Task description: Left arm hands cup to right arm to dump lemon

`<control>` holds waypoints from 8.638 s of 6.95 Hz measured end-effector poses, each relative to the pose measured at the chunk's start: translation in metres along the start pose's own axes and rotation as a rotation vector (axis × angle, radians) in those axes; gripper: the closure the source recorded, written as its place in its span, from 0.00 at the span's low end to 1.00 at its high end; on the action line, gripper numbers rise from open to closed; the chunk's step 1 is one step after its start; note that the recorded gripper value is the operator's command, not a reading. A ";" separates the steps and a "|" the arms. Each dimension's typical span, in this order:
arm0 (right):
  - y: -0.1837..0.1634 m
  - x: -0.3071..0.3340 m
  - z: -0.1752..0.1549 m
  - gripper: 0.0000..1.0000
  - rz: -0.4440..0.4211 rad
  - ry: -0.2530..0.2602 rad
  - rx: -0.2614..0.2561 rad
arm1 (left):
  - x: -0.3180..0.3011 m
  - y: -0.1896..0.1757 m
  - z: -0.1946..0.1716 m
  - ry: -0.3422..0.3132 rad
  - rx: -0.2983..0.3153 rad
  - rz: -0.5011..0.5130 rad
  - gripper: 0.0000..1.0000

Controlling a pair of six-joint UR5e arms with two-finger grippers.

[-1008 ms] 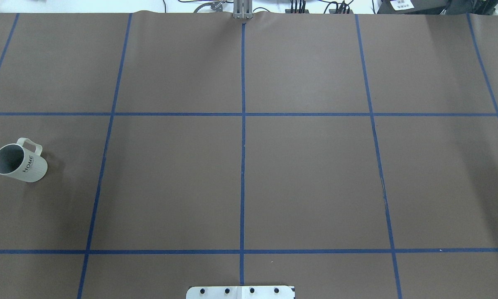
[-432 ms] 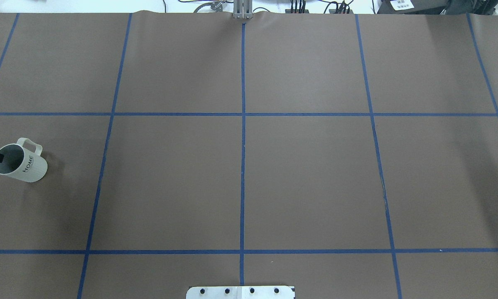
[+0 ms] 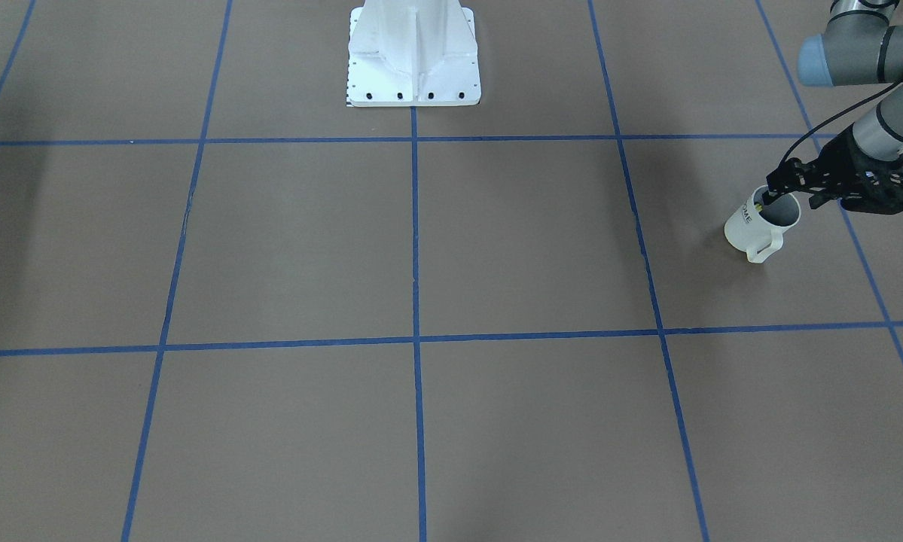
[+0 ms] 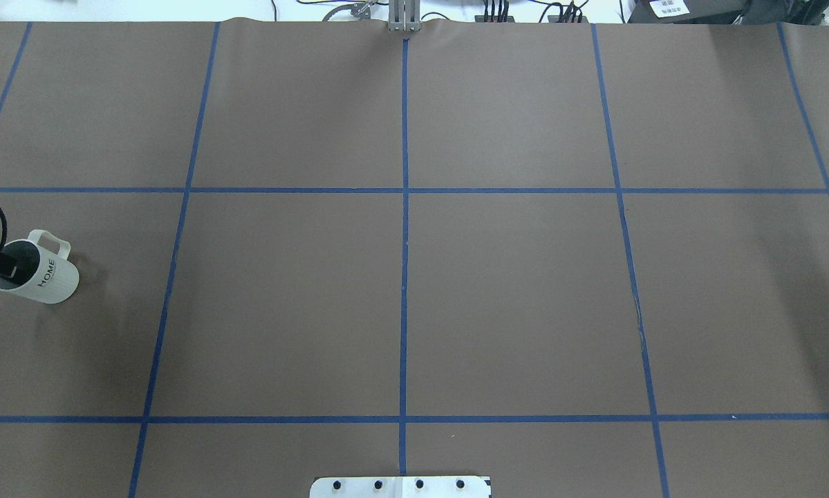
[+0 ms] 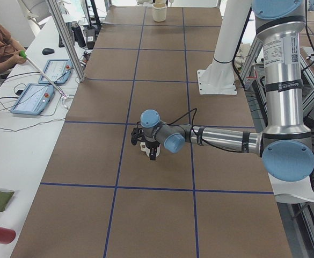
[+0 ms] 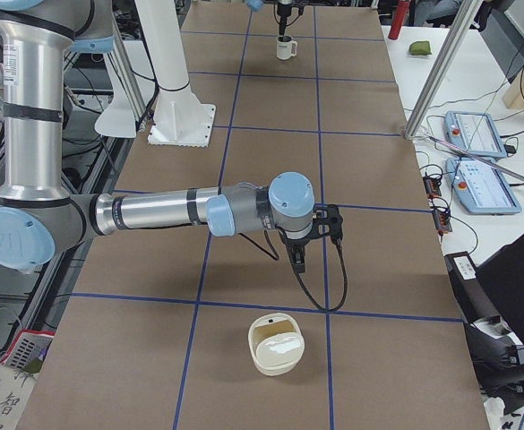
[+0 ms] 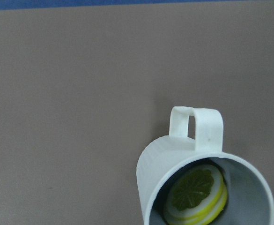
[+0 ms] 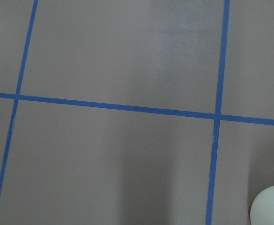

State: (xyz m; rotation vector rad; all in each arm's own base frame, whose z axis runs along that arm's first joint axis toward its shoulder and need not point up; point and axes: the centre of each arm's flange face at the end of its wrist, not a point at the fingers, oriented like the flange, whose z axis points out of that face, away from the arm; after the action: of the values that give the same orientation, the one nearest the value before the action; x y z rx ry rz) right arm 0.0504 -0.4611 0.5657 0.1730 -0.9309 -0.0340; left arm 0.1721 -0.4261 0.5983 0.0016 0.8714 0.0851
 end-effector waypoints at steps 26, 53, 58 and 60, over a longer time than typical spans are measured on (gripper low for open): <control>0.034 -0.579 0.197 0.01 -0.496 -0.211 0.770 | 0.537 -0.235 -0.141 0.186 -0.393 -0.943 1.00; -0.017 -0.455 0.207 1.00 -0.423 0.062 0.770 | 0.495 -0.260 -0.203 0.337 -0.174 -0.836 0.00; -0.042 -0.205 0.104 1.00 -0.188 0.227 0.876 | 0.436 -0.254 -0.195 0.306 0.020 -0.789 0.00; 0.018 -0.127 0.084 1.00 -0.082 0.115 0.887 | 0.384 -0.213 -0.177 0.282 0.067 -0.616 0.00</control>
State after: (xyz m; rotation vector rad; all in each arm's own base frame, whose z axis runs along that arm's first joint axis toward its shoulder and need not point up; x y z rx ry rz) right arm -0.0940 -0.4414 0.5168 1.0232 -0.7705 0.3160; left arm 0.2982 -0.6151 0.1829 -0.2200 1.1221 -0.5316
